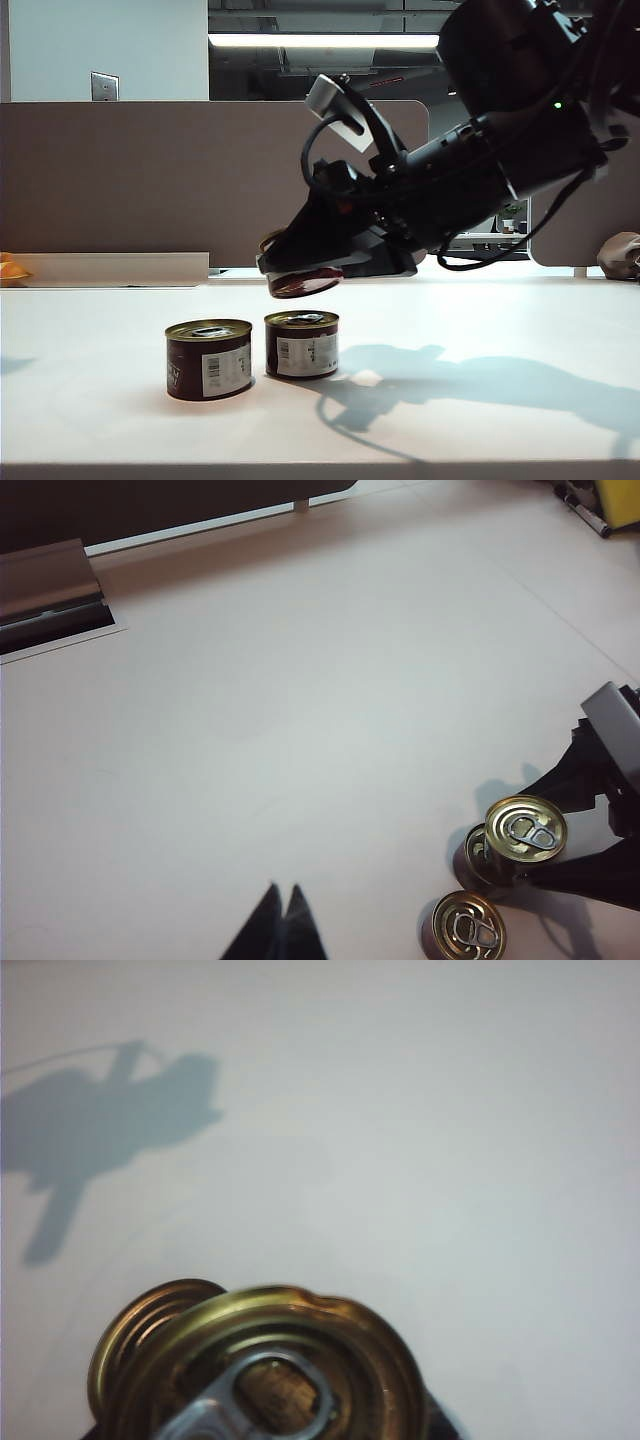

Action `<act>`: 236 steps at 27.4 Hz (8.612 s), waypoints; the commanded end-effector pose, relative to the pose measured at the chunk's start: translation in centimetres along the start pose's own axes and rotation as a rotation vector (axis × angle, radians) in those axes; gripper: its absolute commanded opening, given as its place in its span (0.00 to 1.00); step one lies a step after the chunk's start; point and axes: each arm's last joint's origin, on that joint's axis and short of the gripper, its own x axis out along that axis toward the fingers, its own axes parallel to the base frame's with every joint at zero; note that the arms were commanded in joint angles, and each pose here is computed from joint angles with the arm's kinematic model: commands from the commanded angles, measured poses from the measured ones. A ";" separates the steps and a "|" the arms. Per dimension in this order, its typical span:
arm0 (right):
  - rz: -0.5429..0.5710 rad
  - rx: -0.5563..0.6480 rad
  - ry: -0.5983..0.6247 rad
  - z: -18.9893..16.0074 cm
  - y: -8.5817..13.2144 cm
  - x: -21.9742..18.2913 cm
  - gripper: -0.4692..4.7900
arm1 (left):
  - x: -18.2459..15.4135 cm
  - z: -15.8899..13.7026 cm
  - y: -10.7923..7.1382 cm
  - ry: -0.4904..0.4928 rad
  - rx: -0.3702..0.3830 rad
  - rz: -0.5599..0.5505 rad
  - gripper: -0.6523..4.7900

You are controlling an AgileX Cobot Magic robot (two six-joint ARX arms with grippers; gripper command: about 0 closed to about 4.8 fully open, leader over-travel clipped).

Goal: Pick up the cans one by one and stack them together.

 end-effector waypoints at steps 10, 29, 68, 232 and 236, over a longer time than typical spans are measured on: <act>0.007 0.027 0.007 0.1 -0.4 0.9 0.40 | -0.1 0.2 0.0 -0.012 0.012 0.014 0.11; 0.006 0.041 0.036 -0.6 -0.6 1.3 0.83 | -0.2 0.2 0.0 -0.012 0.012 0.014 0.11; -0.104 0.016 -0.141 5.6 9.8 -20.3 0.09 | 15.9 -5.7 -3.7 0.629 0.078 -0.225 0.47; -0.464 0.028 -0.458 -0.5 12.6 -27.9 0.09 | -9.3 3.2 -4.6 -0.220 -0.032 -0.009 0.11; -0.465 0.033 -0.439 -1.7 11.3 -25.4 0.09 | -9.5 -0.1 -4.1 -0.221 -0.039 0.041 0.11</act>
